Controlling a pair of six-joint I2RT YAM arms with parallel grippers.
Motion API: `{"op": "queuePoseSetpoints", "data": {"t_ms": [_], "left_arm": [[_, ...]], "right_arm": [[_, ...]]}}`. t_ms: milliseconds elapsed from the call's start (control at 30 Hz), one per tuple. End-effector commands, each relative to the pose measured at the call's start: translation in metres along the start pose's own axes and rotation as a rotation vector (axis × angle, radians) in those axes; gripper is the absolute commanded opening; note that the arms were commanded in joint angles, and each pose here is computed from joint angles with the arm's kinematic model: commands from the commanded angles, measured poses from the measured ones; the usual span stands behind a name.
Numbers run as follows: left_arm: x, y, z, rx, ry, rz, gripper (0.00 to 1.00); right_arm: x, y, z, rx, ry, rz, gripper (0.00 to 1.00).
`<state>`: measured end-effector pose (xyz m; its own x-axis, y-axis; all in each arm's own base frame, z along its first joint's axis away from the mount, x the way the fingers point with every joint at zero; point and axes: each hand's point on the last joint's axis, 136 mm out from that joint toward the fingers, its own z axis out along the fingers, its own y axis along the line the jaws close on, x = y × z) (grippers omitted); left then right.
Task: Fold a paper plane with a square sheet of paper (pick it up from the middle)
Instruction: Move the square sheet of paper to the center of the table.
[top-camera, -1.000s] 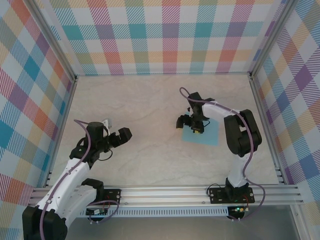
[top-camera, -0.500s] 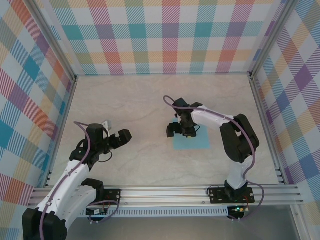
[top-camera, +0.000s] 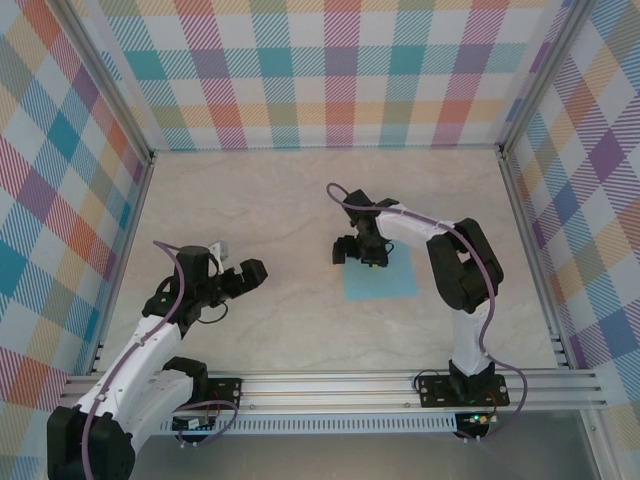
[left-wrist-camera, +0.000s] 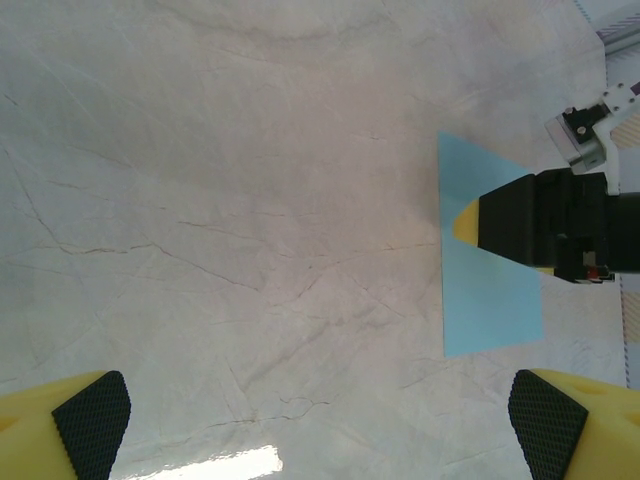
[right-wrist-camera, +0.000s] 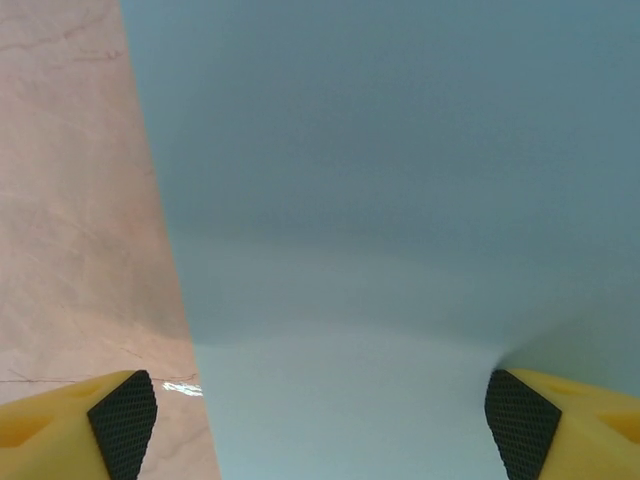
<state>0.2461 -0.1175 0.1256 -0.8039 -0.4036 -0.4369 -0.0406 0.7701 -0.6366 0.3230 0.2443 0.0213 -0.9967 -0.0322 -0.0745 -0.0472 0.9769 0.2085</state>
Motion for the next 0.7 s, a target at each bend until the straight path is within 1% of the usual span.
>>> {"op": "queuePoseSetpoints", "data": {"t_ms": [0, 133, 333, 433, 533, 600, 667], "left_arm": [[0.003, -0.005, 0.002, 0.018, 0.023, 0.014, 1.0], [0.006, -0.004, 0.002, 0.013, 0.035, 0.006, 1.0], [0.011, 0.0, -0.001, 0.005, 0.033, -0.015, 1.0], [0.015, 0.009, -0.004, -0.043, 0.041, -0.019, 1.0], [0.018, 0.022, -0.008, -0.095, 0.025, -0.025, 1.0], [0.02, 0.028, -0.009, -0.12, 0.01, -0.032, 1.0], [0.019, 0.029, -0.011, -0.12, -0.007, -0.032, 1.0]], "right_arm": [[0.046, 0.008, 0.024, -0.035, 0.124, 0.063, 0.89], [0.065, 0.02, 0.028, -0.073, 0.123, 0.098, 0.88], [0.074, 0.043, 0.023, -0.079, 0.091, 0.076, 0.88], [0.064, 0.046, 0.009, -0.074, 0.038, 0.072, 0.88], [0.048, 0.04, -0.011, -0.013, -0.048, 0.049, 0.9], [0.038, 0.033, -0.018, 0.034, -0.073, 0.047, 0.91], [0.033, 0.031, -0.016, 0.041, -0.079, 0.041, 0.91]]}}
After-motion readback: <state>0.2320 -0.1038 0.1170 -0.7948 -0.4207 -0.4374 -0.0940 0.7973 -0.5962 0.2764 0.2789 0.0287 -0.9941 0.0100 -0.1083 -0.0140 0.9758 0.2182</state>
